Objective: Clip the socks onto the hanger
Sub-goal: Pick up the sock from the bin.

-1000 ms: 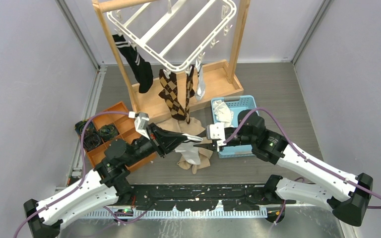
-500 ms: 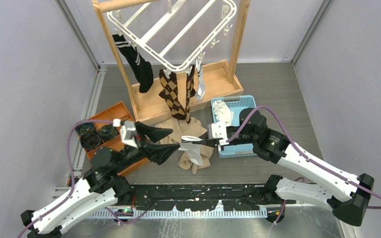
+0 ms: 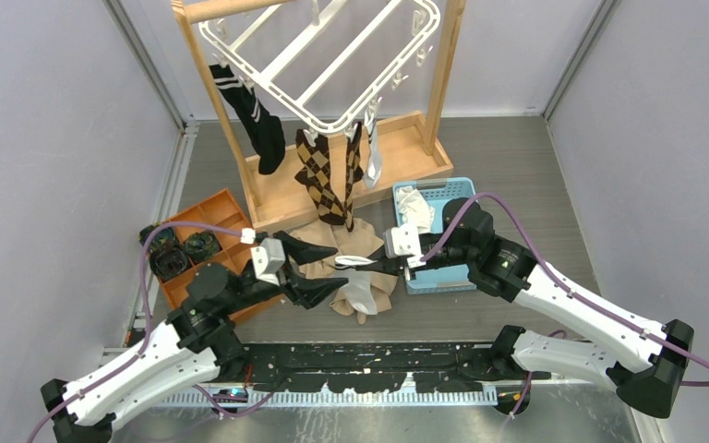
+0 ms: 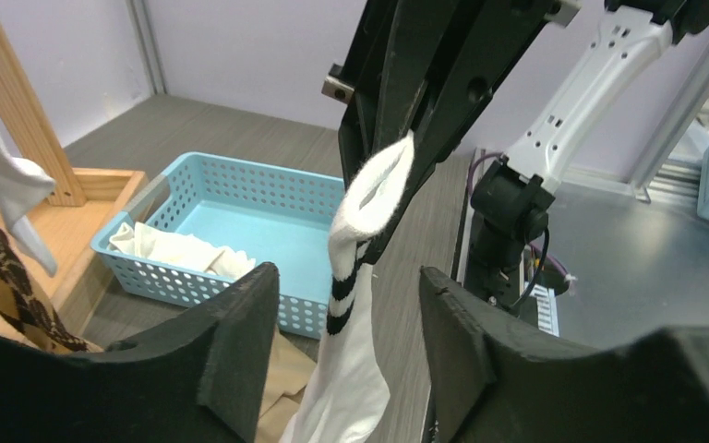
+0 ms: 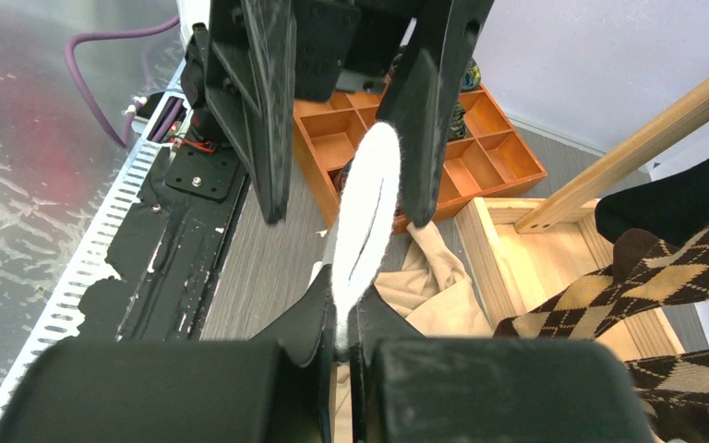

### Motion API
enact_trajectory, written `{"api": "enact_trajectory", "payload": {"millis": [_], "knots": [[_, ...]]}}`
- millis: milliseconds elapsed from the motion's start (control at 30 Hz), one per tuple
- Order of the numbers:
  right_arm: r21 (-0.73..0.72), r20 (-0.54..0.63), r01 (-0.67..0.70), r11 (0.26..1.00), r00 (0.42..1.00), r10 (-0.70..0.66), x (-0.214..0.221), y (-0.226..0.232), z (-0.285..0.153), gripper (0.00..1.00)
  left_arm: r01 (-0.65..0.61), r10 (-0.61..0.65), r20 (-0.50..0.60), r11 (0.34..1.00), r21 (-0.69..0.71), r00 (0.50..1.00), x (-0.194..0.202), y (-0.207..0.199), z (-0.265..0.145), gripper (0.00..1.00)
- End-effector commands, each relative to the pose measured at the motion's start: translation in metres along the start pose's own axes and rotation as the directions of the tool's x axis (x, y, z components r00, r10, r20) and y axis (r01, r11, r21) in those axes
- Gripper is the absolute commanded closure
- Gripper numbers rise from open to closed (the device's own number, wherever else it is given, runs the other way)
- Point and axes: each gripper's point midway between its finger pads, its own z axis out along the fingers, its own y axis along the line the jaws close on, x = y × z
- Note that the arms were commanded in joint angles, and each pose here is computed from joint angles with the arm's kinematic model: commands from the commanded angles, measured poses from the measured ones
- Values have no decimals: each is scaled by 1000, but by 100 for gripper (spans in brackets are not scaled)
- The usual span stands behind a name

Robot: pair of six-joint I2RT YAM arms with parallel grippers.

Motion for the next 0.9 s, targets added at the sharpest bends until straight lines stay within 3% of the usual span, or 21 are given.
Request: {"api": "enact_trajectory", "payload": {"millis": [0,167,567,633,733,867], "knots": [[4,68,40,999,997,-40,-30,-6,0,99,-89,83,97,994,64,992,-34,-9,8,45],[10,61,34,999,998,-35,-27,-7,0,99,-80,73,110,995,62,991,-36,-9,10,56],[22,53,32,999,998,-33,-25,-9,-1,98,-50,40,187,998,45,982,-47,-9,5,63],[22,53,30,999,998,-31,-25,-9,0,98,-38,27,192,998,56,981,-47,-11,7,68],[23,56,26,999,998,-27,-26,-9,0,97,-23,9,187,997,72,982,-45,-12,9,90],[30,63,22,999,998,-24,-28,-10,-1,97,-12,-1,176,997,74,984,-44,-12,11,89]]}}
